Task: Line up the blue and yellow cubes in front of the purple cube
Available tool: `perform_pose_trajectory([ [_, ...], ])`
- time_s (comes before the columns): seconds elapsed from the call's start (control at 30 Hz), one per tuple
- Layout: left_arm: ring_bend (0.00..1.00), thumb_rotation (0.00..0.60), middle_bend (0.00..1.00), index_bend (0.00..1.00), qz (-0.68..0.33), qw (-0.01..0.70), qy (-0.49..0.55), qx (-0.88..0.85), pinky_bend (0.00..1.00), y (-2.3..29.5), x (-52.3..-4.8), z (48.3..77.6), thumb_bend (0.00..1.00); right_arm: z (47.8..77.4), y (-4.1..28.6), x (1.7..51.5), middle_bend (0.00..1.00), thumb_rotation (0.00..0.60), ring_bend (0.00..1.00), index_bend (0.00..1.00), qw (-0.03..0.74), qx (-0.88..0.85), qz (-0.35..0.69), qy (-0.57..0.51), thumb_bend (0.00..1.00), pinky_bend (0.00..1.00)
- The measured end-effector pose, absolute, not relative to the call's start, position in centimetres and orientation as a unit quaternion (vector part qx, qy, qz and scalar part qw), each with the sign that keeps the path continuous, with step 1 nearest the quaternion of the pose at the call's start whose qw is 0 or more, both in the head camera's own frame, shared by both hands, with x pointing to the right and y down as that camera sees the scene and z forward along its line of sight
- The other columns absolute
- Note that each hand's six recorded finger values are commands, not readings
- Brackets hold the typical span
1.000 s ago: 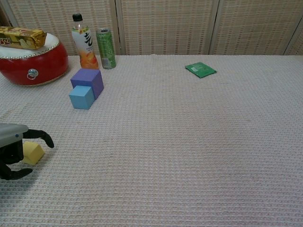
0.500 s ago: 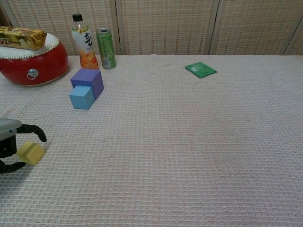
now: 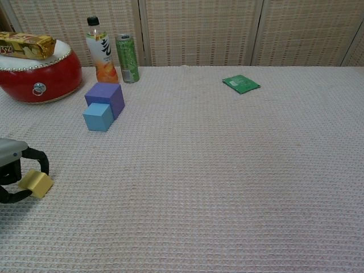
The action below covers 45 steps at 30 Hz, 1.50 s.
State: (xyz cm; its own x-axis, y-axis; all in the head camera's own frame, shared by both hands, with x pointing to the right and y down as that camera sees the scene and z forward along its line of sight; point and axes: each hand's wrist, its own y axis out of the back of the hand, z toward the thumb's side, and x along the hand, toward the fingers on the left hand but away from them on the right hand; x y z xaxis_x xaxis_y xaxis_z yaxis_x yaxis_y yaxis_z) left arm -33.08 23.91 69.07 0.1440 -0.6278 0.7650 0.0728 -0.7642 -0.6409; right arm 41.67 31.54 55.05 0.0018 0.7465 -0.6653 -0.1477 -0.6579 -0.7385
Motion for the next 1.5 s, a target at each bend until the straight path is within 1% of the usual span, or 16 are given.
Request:
perform_pose_trajectory([
  [0.13, 1.0, 0.6, 1.0, 0.45, -0.618, 0.282, 0.207, -0.704, 1.0, 23.5, -32.9, 68.8, 0.38, 55.2, 31.5, 41.7, 0.0, 0.461, 0.0, 0.0, 0.335, -0.623, 0.665, -0.239, 0.02, 0.0],
  [0.4, 1.0, 0.6, 1.0, 0.46, -0.605, 0.273, 0.231, -0.712, 1.0, 21.2, -32.2, 68.4, 0.38, 55.5, 31.4, 41.9, 0.0, 0.461, 0.0, 0.0, 0.334, -0.619, 0.67, -0.238, 0.02, 0.0],
  [0.5, 1.0, 0.6, 1.0, 0.45, -0.602, 0.265, 0.236, -0.716, 1.0, 19.6, -31.5, 68.7, 0.38, 55.8, 31.3, 41.9, 0.0, 0.462, 0.0, 0.0, 0.333, -0.618, 0.671, -0.236, 0.02, 0.0],
  [0.67, 1.0, 0.6, 1.0, 0.44, -0.604, 0.272, 0.238, -0.71, 1.0, 16.7, -30.7, 69.6, 0.39, 56.0, 31.1, 42.2, 0.0, 0.463, 0.0, 0.0, 0.33, -0.613, 0.678, -0.237, 0.02, 0.0],
  [0.87, 1.0, 0.6, 1.0, 0.45, -0.61, 0.277, 0.24, -0.703, 1.0, 14.4, -30.1, 70.7, 0.39, 56.5, 30.7, 42.8, 0.0, 0.461, 0.0, 0.0, 0.323, -0.604, 0.688, -0.24, 0.02, 0.0],
  [1.1, 1.0, 0.6, 1.0, 0.44, -0.612, 0.261, 0.237, -0.708, 1.0, 13.1, -29.0, 72.2, 0.39, 57.0, 30.3, 43.1, 0.0, 0.462, 0.0, 0.0, 0.319, -0.599, 0.695, -0.24, 0.02, 0.0],
  [1.5, 1.0, 0.6, 1.0, 0.44, -0.612, 0.28, 0.234, -0.701, 1.0, 11.7, -27.6, 73.3, 0.39, 57.1, 30.0, 43.4, 0.0, 0.462, 0.0, 0.0, 0.316, -0.593, 0.7, -0.242, 0.02, 0.0],
])
